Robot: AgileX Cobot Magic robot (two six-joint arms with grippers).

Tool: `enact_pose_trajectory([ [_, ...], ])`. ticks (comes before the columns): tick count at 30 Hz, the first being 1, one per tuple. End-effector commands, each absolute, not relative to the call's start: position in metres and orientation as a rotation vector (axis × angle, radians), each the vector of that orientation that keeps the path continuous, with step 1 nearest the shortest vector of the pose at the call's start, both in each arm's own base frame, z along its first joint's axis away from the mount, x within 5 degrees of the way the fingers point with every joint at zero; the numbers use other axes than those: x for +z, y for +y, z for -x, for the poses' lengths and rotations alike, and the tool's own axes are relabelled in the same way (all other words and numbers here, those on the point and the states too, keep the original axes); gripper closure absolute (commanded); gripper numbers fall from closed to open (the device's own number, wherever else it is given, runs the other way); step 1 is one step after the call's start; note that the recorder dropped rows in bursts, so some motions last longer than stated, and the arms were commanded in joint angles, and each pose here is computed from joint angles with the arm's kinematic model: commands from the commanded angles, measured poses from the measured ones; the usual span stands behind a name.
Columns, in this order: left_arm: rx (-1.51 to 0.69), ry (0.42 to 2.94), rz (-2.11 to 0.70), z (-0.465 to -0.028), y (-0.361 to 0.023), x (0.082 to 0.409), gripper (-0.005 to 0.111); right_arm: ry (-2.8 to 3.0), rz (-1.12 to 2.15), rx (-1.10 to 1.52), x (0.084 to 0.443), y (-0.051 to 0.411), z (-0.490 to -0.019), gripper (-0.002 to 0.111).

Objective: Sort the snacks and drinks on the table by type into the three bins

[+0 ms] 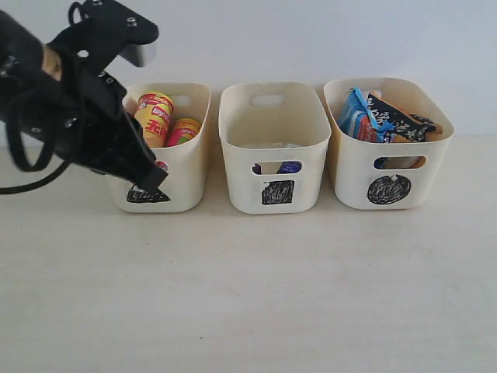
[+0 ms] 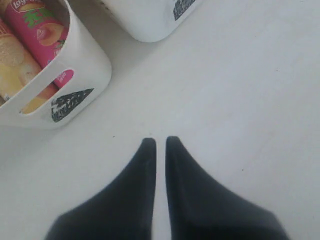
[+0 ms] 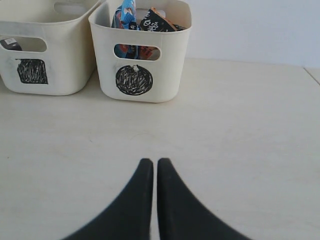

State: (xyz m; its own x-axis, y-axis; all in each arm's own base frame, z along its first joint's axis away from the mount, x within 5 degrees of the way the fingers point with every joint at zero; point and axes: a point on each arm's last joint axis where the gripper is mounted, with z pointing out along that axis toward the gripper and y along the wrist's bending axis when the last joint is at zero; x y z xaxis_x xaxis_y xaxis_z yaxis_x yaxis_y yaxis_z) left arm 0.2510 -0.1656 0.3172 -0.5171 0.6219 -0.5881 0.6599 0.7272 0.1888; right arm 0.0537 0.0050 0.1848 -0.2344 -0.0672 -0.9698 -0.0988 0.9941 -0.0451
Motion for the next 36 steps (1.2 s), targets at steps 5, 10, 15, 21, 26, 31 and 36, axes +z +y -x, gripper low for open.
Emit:
enact_pose_trajectory([
  [5, -0.111, 2.248, -0.919, -0.201, -0.132, 0.321, 0.103, 1.803, 0.119, 0.026, 0.184, 0.005, -0.054, 0.108],
  [10, -0.252, 2.281, -0.786, -0.168, -0.116, 0.325, 0.103, 1.803, 0.119, 0.026, 0.184, 0.005, -0.054, 0.108],
  [15, -0.337, 2.247, -0.713, -0.151, -0.108, 0.33, 0.103, 1.803, 0.119, 0.026, 0.184, 0.005, -0.054, 0.108],
  [21, -0.349, 2.116, -0.678, -0.144, -0.101, 0.327, 0.103, 1.803, 0.119, 0.026, 0.184, 0.005, -0.054, 0.108],
  [26, -0.372, 2.014, -0.64, -0.136, -0.094, 0.319, 0.103, 1.803, 0.121, 0.024, 0.184, 0.005, -0.054, 0.108],
  [31, -0.356, 1.89, -0.516, -0.121, -0.071, 0.31, 0.103, 1.8, 0.121, 0.024, 0.184, 0.005, -0.054, 0.108],
  [36, -0.291, 1.812, -0.38, -0.106, -0.046, 0.294, 0.103, 1.8, 0.121, 0.024, 0.184, 0.005, -0.054, 0.108],
])
